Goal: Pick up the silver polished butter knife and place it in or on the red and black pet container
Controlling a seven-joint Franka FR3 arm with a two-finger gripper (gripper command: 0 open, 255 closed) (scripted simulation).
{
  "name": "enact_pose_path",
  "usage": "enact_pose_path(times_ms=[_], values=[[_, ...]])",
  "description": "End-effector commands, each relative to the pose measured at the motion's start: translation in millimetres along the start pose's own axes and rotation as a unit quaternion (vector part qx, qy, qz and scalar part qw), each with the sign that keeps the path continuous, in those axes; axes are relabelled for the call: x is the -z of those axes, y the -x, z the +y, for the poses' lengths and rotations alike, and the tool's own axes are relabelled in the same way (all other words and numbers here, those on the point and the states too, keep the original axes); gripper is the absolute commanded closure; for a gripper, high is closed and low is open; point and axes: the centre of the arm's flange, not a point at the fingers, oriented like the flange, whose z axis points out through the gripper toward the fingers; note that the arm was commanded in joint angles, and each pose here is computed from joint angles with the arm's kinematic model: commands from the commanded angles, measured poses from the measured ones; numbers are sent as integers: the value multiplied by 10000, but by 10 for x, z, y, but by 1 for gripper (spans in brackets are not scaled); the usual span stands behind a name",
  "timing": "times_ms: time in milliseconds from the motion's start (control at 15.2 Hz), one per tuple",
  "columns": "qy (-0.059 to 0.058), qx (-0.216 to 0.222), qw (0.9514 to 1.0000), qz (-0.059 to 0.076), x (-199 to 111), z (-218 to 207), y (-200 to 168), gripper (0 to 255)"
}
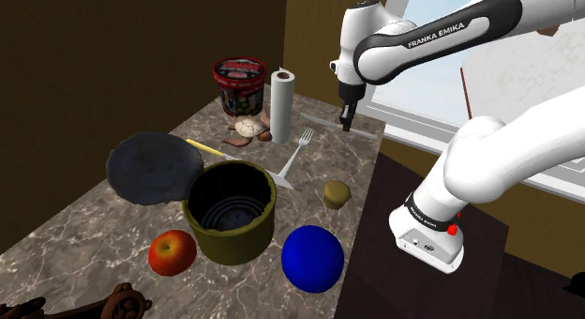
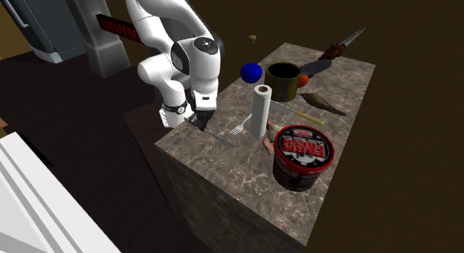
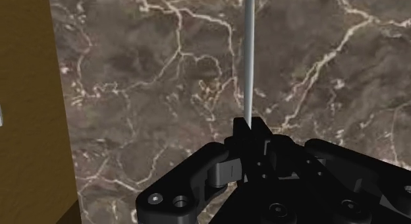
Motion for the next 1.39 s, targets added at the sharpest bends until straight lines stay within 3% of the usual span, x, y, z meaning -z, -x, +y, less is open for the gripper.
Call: enact_pose_path(times_ms=[0,1320], values=[[0,0,10000,-2,102,5,12,255],[0,0,10000,-2,1147,45,158,255]])
